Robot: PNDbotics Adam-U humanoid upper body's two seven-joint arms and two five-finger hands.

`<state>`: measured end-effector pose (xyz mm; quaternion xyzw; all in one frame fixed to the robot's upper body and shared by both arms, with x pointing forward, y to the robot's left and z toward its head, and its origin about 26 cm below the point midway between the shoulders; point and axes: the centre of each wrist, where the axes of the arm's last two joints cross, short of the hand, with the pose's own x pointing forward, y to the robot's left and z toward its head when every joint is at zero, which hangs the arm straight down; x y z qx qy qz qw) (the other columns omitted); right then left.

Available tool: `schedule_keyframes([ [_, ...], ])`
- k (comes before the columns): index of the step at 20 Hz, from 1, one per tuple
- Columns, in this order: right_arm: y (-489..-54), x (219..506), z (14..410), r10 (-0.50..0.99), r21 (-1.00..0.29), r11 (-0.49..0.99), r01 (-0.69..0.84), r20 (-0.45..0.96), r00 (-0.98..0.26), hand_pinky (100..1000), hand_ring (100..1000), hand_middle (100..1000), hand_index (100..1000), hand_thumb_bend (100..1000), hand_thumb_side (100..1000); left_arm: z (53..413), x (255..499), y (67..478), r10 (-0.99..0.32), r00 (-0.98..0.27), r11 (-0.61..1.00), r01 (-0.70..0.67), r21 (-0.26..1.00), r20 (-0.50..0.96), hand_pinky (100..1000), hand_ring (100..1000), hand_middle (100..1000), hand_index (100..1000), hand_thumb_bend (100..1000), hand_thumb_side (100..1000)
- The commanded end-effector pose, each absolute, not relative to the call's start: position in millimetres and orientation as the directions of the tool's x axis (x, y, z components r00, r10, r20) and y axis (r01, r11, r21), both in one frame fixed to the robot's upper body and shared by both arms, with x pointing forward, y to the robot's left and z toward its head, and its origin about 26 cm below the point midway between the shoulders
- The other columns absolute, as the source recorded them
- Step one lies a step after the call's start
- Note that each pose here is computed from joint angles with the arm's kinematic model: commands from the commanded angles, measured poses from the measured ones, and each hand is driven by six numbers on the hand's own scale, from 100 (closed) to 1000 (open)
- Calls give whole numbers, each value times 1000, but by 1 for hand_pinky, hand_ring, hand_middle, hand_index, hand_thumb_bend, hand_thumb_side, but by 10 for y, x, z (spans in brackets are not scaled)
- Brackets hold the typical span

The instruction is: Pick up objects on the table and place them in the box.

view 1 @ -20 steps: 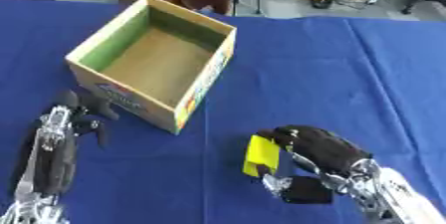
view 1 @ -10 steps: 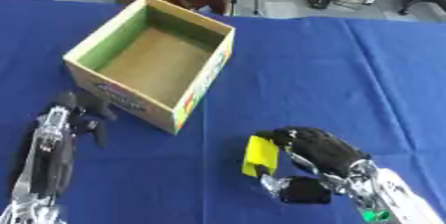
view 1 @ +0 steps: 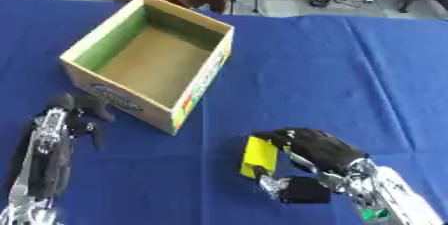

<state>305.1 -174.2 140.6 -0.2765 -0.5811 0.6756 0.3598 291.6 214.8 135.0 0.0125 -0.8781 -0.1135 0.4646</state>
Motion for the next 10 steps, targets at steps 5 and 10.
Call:
schedule_keyframes([
  [5,-1776,3086,1327,820,-977,-15,-213,110,-562,749,759,609,768,100,1000,1401,2914,2151,-138,-588,970,83,229,797,243,533,469,606,100,955],
  [10,-1771,3084,1314,825,-979,24,-205,135,-548,722,704,496,778,100,1000,1402,2915,2146,-142,-590,968,83,235,795,242,534,469,606,100,948],
])
